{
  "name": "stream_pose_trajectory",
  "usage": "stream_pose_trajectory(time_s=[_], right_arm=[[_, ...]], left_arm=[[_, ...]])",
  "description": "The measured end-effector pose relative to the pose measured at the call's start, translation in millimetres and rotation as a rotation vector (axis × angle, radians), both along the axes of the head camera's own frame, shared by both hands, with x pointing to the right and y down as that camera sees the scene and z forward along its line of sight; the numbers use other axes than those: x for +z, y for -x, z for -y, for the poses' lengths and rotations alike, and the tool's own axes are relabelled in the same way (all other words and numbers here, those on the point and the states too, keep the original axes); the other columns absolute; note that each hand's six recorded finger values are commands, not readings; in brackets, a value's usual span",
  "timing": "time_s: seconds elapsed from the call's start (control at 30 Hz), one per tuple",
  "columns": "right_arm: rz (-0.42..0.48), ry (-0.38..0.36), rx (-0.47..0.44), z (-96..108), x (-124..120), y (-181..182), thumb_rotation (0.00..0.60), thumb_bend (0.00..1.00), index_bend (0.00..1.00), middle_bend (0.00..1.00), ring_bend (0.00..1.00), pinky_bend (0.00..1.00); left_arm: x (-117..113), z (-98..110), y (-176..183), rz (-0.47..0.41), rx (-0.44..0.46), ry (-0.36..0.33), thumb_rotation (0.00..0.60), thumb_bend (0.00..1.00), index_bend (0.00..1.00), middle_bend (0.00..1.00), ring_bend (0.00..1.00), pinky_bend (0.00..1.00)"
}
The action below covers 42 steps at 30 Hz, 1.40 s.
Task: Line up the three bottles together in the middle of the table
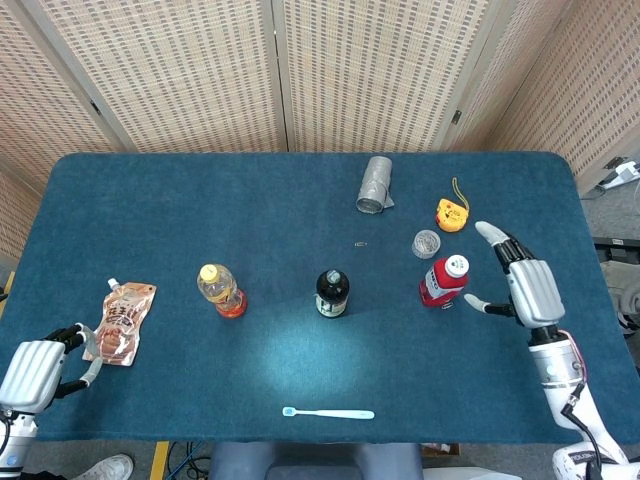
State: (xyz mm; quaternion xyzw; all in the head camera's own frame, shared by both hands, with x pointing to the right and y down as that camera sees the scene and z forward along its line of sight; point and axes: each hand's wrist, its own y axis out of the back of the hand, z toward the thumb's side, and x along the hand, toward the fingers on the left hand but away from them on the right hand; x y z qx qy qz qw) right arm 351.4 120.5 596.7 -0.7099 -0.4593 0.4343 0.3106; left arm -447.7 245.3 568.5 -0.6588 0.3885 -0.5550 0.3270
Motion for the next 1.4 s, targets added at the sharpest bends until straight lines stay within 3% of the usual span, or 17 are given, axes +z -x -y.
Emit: stream_pose_trajectory(time_s=[0.5,0.93,1.13,1.4], right_arm=[[0.079,0.091,0.093,-5,52,-18,0.6,0.03,0.11,0.16,0.13,0.3],[0.146,0.161,0.077,-1,91,-1,0.6,0.03,0.11,0.23,0.15,0.3],[0.16,0.185,0.052,-1,101,8,0.6,0.03,0.19,0.33,0.25,0.39],[0.162,0.184,0.045,-2,111,12,0.6,0.03,0.42,0.57,0.51,0.62]], left_arm=[[1,0,0,-0.004,-0.002,0.007,0.6,0.32,0.57,0.43,0.45,0.66],[1,-2,2,-0.006,-0.009,0.01,0.6,0.32,0.57,0.43,0.45,0.66],[0,-2,4,-0.005,-0.018,0.012,0.6,0.32,0.57,0.43,0.45,0.66],[0,-2,4,-0.003,-0.016,0.013,0.6,0.32,0.57,0.43,0.45,0.66]])
